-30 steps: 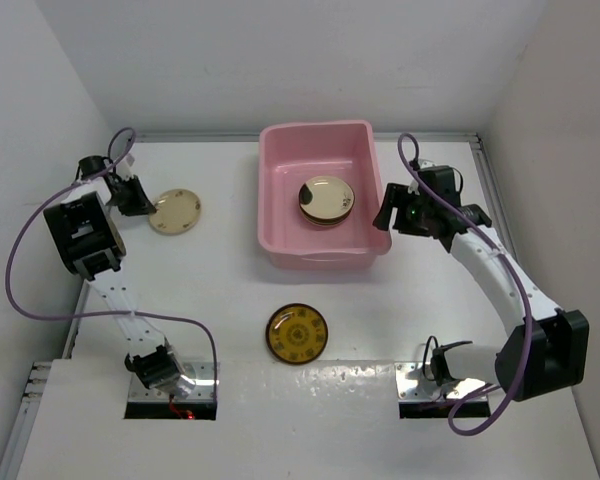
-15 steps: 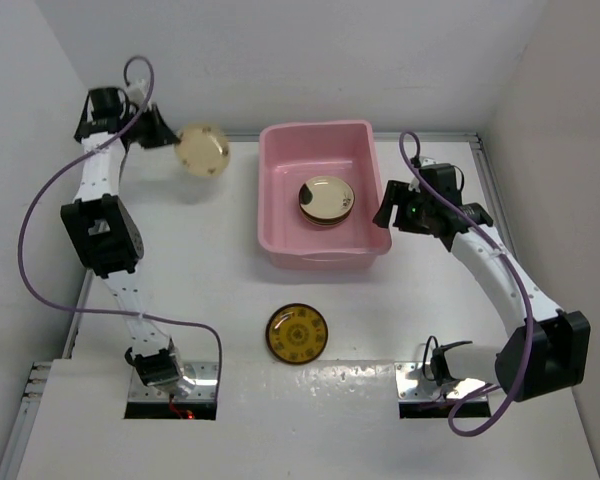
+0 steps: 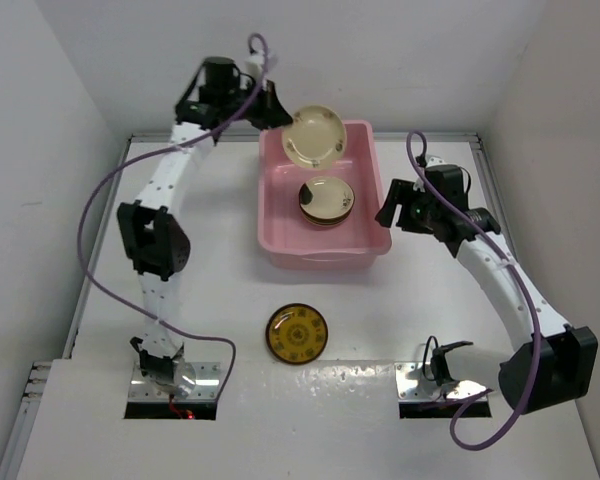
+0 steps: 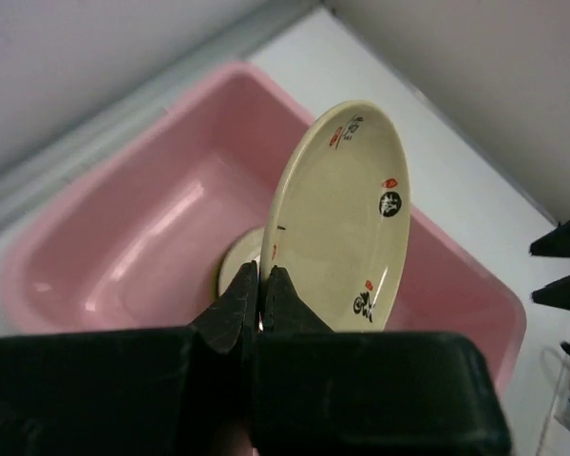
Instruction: Place the plates into the plastic bin on the countertop
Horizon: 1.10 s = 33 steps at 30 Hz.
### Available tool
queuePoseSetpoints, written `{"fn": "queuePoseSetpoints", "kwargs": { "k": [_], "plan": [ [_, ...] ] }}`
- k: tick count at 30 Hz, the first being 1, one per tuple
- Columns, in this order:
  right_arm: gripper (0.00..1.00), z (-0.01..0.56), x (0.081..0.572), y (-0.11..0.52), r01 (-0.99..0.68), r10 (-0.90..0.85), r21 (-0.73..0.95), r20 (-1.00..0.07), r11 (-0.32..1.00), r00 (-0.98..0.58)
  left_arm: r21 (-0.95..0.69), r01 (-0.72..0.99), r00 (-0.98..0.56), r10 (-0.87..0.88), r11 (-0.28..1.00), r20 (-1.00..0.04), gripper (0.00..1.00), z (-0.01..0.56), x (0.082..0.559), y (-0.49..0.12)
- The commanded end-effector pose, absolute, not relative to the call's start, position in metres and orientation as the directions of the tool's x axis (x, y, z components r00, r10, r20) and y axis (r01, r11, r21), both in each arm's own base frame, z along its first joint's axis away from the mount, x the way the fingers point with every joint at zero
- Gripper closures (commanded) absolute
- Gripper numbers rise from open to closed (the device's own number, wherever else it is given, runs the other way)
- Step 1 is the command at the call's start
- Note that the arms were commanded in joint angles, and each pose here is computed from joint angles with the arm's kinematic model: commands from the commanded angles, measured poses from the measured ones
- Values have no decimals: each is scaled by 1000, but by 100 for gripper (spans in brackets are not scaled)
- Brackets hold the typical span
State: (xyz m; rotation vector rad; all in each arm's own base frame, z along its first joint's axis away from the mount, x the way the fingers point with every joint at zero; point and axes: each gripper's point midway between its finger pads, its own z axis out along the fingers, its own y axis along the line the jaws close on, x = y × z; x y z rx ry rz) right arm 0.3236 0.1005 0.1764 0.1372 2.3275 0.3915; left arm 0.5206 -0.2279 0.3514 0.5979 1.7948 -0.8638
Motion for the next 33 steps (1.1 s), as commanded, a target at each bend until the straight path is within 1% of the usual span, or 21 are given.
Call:
{"fn": "queuePoseSetpoints", "kwargs": {
  "k": [1,5,12,14,15,16,17,19,20,21,22,23,24,25,26,27,29,30,31,32,33],
  "plan": [
    [28,186,320,94,-9,224,312,-702,950,-676,-386,695,-521,55,607,-852,100,269,527,-266],
    [28,183,314,89,6,229,306,-701,952,-675,-388,709,-525,73,589,-848,100,246,532,-294],
    [28,178,307,82,24,228,290,-696,957,-681,-429,694,-590,115,578,-800,100,196,527,-313],
    [28,177,307,81,25,224,285,-694,958,-684,-438,690,-612,140,576,-779,83,177,521,-318],
    [28,178,308,82,23,224,286,-696,958,-682,-447,682,-626,146,579,-766,73,171,518,-317],
    [27,179,308,83,13,216,285,-696,958,-685,-441,682,-631,165,583,-758,62,160,516,-319],
    [27,183,310,83,8,214,285,-702,959,-679,-414,679,-620,172,606,-766,46,157,521,-316],
    [24,187,308,85,-13,197,282,-699,959,-687,-391,678,-610,179,622,-772,36,159,524,-313],
    [24,192,306,86,-21,192,281,-707,959,-680,-372,695,-581,176,616,-795,28,176,525,-313],
    [24,195,306,87,-30,185,277,-713,960,-676,-356,696,-566,170,624,-807,25,183,530,-313],
    [23,198,305,87,-33,179,271,-716,962,-675,-330,698,-529,147,635,-836,19,208,535,-304],
    [23,203,299,91,-50,166,267,-726,962,-668,-297,710,-487,140,638,-862,15,231,537,-303],
    [23,203,296,92,-49,167,267,-725,962,-669,-259,694,-452,127,672,-883,0,248,546,-285],
    [23,201,289,99,-66,156,272,-716,960,-681,-227,695,-419,128,683,-899,0,263,545,-281],
    [23,199,282,103,-60,156,267,-716,962,-680,-150,694,-334,129,705,-934,0,302,543,-264],
    [23,199,277,109,-61,173,290,-712,955,-680,-92,643,-310,147,760,-939,0,311,546,-249],
    [25,177,257,133,-97,164,328,-680,940,-715,-7,593,-268,189,805,-945,0,333,540,-225],
    [26,172,247,148,-115,168,361,-662,925,-731,43,549,-262,221,835,-939,0,347,531,-202],
    [30,149,233,163,-150,137,371,-643,916,-754,53,522,-278,229,851,-933,0,348,528,-184],
    [32,144,232,164,-115,178,400,-625,909,-760,50,506,-292,226,861,-929,0,351,522,-171],
    [34,143,218,191,-185,143,425,-630,886,-763,50,488,-341,243,872,-908,0,335,515,-156]
  ]
}}
